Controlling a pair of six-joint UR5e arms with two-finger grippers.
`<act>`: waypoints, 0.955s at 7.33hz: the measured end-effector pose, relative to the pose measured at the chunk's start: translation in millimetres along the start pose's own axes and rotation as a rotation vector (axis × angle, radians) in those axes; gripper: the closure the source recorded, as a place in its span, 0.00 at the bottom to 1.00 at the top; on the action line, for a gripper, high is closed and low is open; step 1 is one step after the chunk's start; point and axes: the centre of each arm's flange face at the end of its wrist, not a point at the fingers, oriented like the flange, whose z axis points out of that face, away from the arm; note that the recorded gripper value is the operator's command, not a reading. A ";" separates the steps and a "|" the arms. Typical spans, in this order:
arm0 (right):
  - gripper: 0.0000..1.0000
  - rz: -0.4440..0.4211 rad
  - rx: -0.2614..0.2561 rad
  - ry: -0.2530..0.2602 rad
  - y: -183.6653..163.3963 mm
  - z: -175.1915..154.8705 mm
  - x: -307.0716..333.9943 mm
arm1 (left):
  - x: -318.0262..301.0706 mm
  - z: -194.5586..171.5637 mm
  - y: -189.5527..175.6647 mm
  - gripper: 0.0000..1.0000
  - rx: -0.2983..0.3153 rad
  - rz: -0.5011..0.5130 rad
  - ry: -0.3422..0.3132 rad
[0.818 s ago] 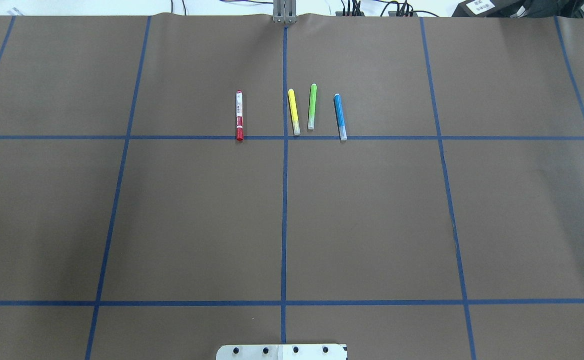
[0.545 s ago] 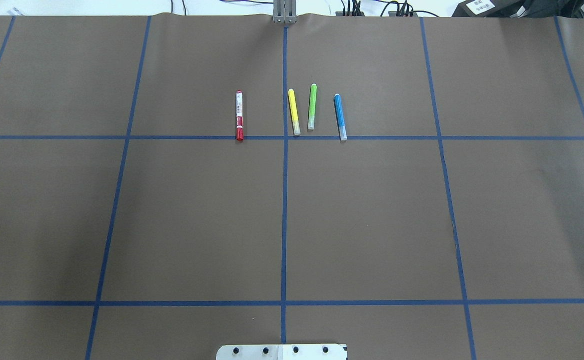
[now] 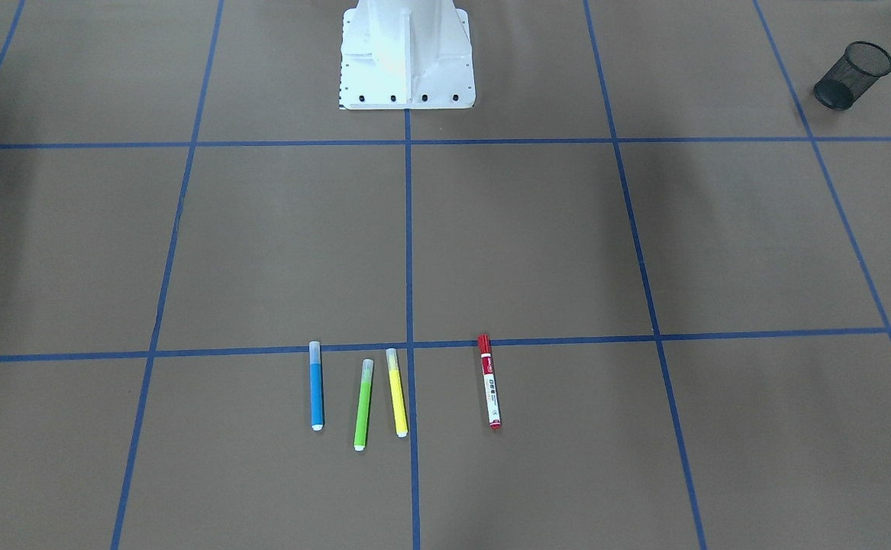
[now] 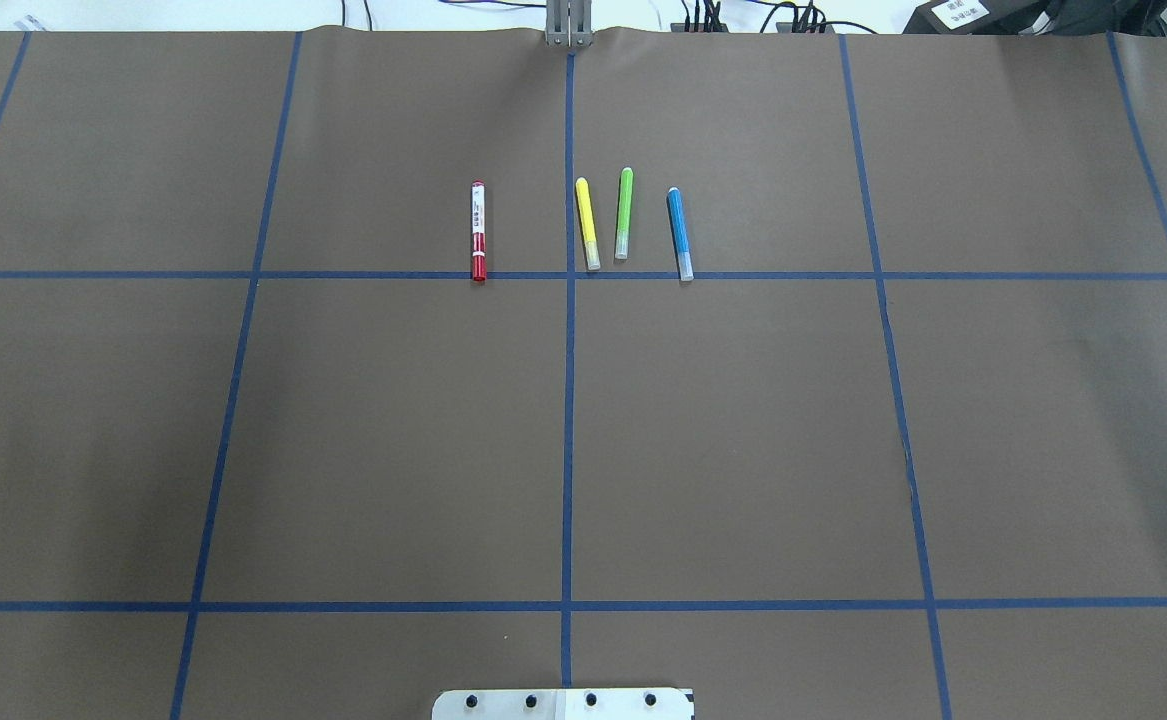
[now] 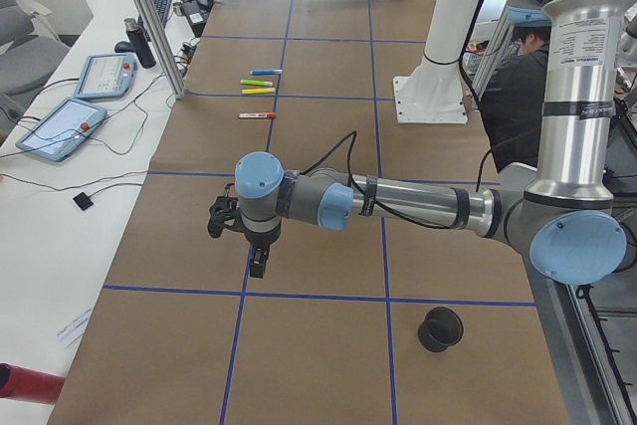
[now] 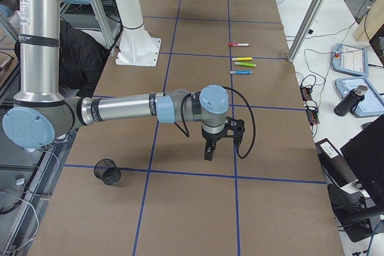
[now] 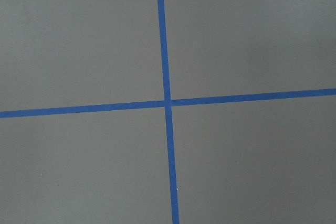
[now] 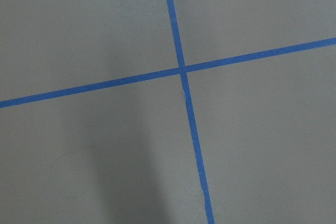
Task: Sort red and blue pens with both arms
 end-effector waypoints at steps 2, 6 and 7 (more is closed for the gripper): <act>0.00 -0.063 -0.012 -0.003 -11.6 5.0 -37.5 | 65.7 -5.1 -53.2 0.00 -0.018 0.033 0.010; 0.00 -0.174 -0.071 0.002 -55.0 1.7 -160.3 | 326.0 38.2 -132.4 0.00 -0.115 0.027 0.093; 0.00 -0.198 -0.068 -0.001 -55.2 4.3 -170.1 | 392.5 60.1 -145.6 0.00 -0.157 0.011 0.107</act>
